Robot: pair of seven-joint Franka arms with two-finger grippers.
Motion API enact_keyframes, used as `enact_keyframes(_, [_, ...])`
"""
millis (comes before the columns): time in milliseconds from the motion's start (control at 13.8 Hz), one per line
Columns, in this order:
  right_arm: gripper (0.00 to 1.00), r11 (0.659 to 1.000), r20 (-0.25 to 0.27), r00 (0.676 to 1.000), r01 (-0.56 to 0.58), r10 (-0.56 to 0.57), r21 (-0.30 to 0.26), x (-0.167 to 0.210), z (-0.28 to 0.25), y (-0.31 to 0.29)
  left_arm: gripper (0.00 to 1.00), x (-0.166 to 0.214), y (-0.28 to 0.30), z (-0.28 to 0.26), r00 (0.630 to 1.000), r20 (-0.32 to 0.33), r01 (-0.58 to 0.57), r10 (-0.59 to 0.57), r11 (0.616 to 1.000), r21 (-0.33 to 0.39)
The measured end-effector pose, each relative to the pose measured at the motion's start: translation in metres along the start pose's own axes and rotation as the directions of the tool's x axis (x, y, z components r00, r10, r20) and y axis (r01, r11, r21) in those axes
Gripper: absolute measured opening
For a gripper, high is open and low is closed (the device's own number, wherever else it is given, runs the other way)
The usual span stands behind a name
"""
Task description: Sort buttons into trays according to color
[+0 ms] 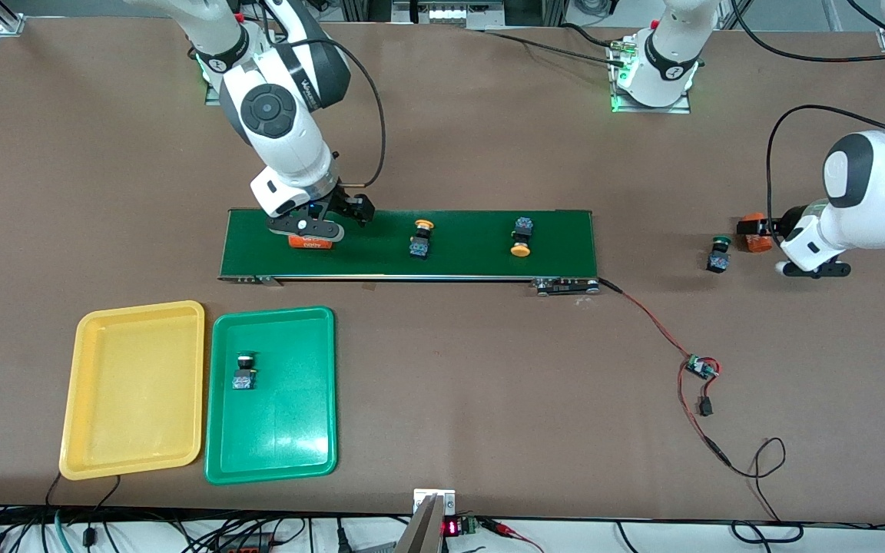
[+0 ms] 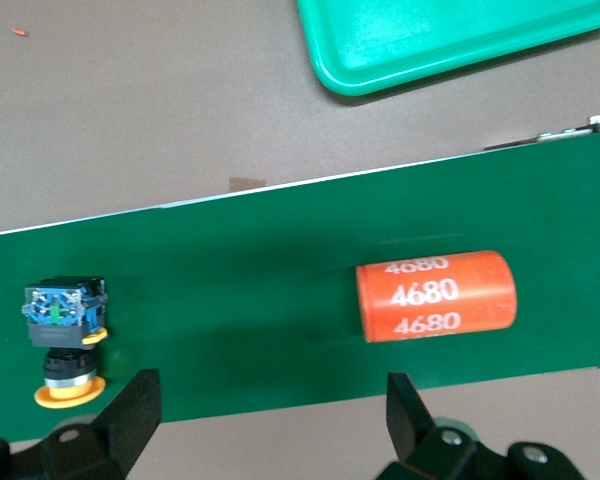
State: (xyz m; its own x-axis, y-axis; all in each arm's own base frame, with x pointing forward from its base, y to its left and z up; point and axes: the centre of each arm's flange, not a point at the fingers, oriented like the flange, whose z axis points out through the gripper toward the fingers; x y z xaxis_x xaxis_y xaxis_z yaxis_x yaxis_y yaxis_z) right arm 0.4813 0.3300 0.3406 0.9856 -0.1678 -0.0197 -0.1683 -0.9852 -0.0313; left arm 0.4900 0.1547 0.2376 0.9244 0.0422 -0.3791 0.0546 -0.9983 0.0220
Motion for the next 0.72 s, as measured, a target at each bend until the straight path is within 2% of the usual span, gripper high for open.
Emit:
enact_keyframes(145, [1.00,1.000,-0.003,1.000,-0.018,0.018,0.002,0.000,0.001,-0.005,1.00,-0.006,-0.011,0.011,1.000,0.013,0.022,-0.022,1.000,-0.008])
enact_keyframes(507, [1.00,0.998,-0.007,0.998,-0.057,0.057,0.005,0.003,0.003,-0.013,1.00,-0.003,-0.032,0.036,0.998,-0.042,0.036,-0.036,0.999,0.005])
enact_keyframes(724, [1.00,0.998,-0.004,0.998,-0.063,0.063,0.002,0.003,0.007,-0.015,1.00,0.000,-0.042,0.052,0.997,-0.051,0.049,-0.050,0.999,-0.004])
